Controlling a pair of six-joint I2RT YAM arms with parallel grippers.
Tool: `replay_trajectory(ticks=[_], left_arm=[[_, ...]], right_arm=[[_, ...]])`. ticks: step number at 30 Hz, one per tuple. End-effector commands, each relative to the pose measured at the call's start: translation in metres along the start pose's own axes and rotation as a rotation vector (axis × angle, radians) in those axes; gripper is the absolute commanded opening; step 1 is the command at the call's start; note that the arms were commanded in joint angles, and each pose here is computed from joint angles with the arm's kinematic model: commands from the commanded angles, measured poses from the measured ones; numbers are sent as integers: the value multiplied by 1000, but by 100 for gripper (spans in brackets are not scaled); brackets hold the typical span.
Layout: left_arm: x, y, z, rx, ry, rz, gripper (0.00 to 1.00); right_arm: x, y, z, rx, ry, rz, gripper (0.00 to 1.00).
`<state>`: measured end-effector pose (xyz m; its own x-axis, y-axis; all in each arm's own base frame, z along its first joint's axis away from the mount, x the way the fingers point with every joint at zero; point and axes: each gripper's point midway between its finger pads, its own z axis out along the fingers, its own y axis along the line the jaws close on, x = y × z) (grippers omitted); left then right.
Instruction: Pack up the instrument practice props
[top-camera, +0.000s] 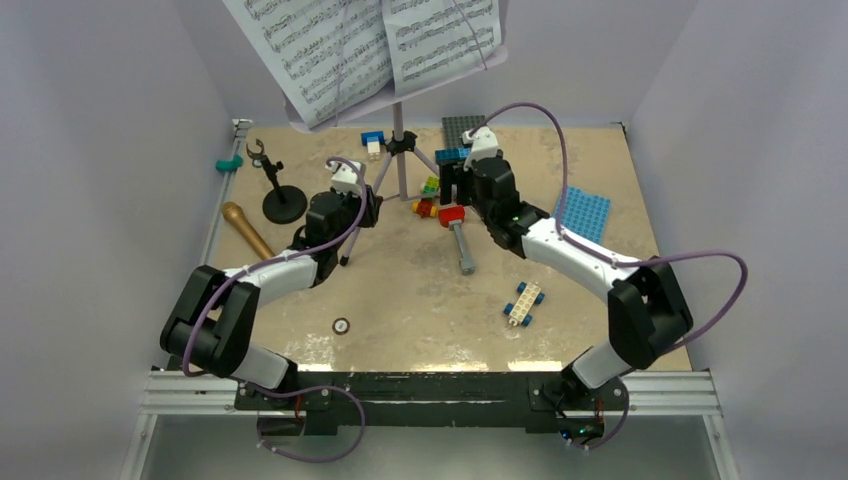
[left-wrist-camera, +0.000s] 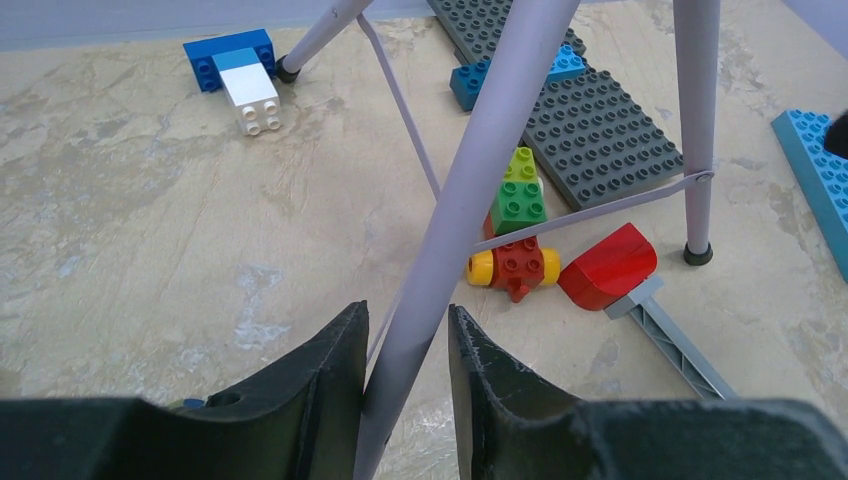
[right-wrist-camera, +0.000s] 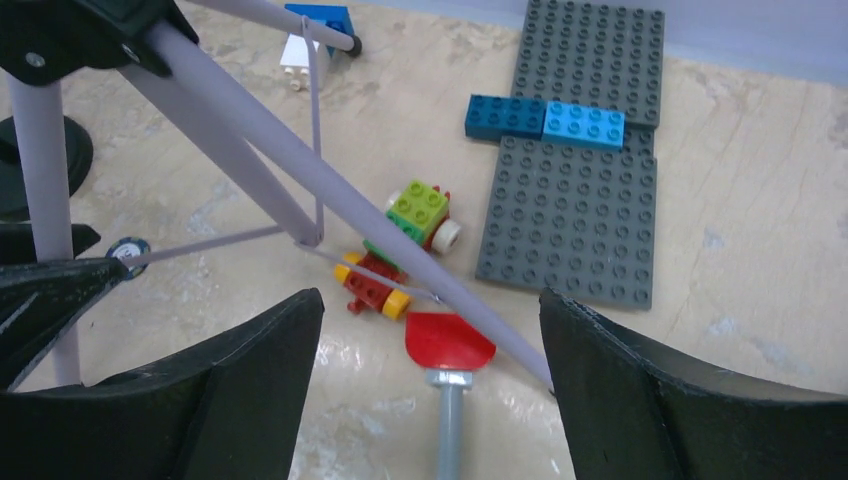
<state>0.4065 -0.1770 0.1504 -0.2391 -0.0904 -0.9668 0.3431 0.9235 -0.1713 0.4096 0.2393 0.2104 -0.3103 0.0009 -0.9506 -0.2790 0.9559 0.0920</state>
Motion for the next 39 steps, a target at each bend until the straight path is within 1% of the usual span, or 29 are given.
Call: replay_trajectory(ticks=[1,6,9,12,14,20,22,25,27,29,36,39], left_arm=[[-12,-12,-1,37,-38,16,38],[-7,-12,1,36,-21,15,38],[-5,-12,2,36,-15,17,37],[-3,-12,3,36,-10,13,35],[-2,-14,2,39,-9,12,33],[-1,-13,0,24,3,32,26],[-1,-15,0,33,9,31,25],[2,-17,0,37,18,28,22],[3,-18,-1,40,22,22,20],[3,-20,-2,41,22,17,19],[-2,-23,-15,30,4,16,5],[-2,-24,-21,25,2,19,0]], right_arm=[[-36,15,17,-59,-95,-82,82],[-18,25,29,-111,-50,-99,78],[-13,31,29,-147,-54,-97,77],[-4,32,39,-144,-6,-126,74],[-2,31,45,-134,3,-145,70],[13,28,56,-121,52,-191,55],[17,26,55,-117,60,-192,47],[18,23,48,-113,55,-189,31],[18,23,42,-114,51,-177,23],[18,25,35,-122,47,-160,16],[29,36,12,-158,53,-156,0],[36,41,2,-169,61,-159,0]])
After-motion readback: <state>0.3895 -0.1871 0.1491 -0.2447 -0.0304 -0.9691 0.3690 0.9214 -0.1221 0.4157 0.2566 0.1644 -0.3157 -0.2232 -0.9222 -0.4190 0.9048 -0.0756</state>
